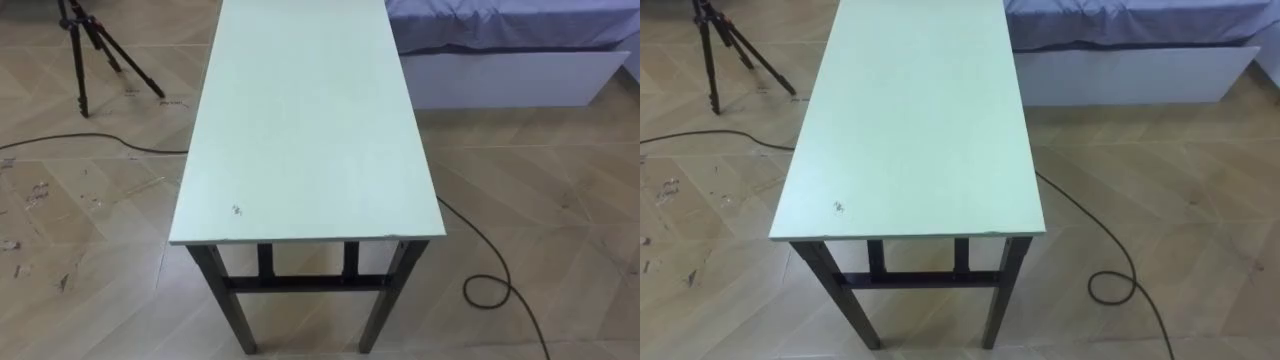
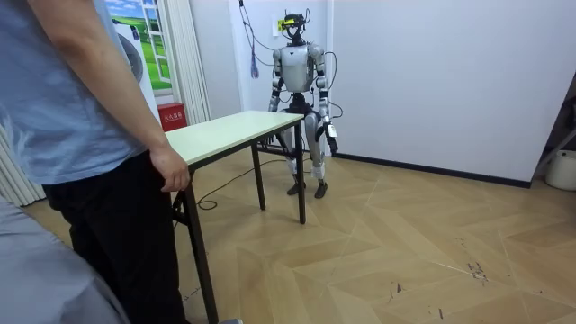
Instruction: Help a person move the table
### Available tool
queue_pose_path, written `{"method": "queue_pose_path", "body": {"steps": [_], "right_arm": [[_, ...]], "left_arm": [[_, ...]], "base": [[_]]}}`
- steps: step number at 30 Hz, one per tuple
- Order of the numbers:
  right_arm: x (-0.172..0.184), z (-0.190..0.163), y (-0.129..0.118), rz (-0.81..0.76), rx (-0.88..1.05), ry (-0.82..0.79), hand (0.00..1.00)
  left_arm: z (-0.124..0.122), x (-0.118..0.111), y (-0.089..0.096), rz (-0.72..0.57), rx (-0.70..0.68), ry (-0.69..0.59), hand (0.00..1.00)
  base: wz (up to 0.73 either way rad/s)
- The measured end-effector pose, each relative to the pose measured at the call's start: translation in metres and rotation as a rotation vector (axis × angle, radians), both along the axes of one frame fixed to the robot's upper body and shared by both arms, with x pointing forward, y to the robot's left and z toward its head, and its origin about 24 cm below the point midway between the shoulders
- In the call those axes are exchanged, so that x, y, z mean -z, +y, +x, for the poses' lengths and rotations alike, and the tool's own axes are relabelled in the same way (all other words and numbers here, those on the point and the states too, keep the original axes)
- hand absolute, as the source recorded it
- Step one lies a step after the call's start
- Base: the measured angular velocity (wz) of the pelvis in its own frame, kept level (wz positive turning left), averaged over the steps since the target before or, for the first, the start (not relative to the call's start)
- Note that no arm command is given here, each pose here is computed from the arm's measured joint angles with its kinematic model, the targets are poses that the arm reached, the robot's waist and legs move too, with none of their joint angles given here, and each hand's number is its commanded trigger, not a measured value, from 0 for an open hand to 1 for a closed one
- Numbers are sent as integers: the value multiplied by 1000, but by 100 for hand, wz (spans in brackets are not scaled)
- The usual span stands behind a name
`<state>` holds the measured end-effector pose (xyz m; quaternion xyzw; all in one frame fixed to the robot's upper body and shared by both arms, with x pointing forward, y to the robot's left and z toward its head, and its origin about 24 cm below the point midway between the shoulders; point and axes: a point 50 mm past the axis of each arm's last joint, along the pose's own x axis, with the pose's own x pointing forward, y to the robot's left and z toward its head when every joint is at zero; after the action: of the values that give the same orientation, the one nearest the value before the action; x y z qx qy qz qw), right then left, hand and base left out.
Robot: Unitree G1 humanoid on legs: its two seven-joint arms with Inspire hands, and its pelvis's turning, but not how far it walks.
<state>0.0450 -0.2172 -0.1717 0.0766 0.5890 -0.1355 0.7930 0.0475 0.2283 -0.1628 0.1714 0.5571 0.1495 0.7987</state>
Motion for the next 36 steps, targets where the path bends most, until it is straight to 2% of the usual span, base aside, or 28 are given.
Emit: {"method": "queue_pose_path", "body": {"steps": [11,16,23,31,36], "right_arm": [[0,0,1,30,-1,-11,0],[0,2,1,38,8,-19,0],[-2,10,3,87,27,-72,0],[-10,28,8,181,46,-213,0],[-16,39,12,263,80,-303,0]], "left_arm": [[12,-4,0,7,26,-52,0],[9,-3,-1,-30,-33,-66,0],[-1,1,-5,-180,-193,-76,0],[8,1,-10,-357,-289,-155,0],[21,-4,-17,-514,-376,-271,0]], "base": [[-1],[-1],[0],[4],[5]]}}
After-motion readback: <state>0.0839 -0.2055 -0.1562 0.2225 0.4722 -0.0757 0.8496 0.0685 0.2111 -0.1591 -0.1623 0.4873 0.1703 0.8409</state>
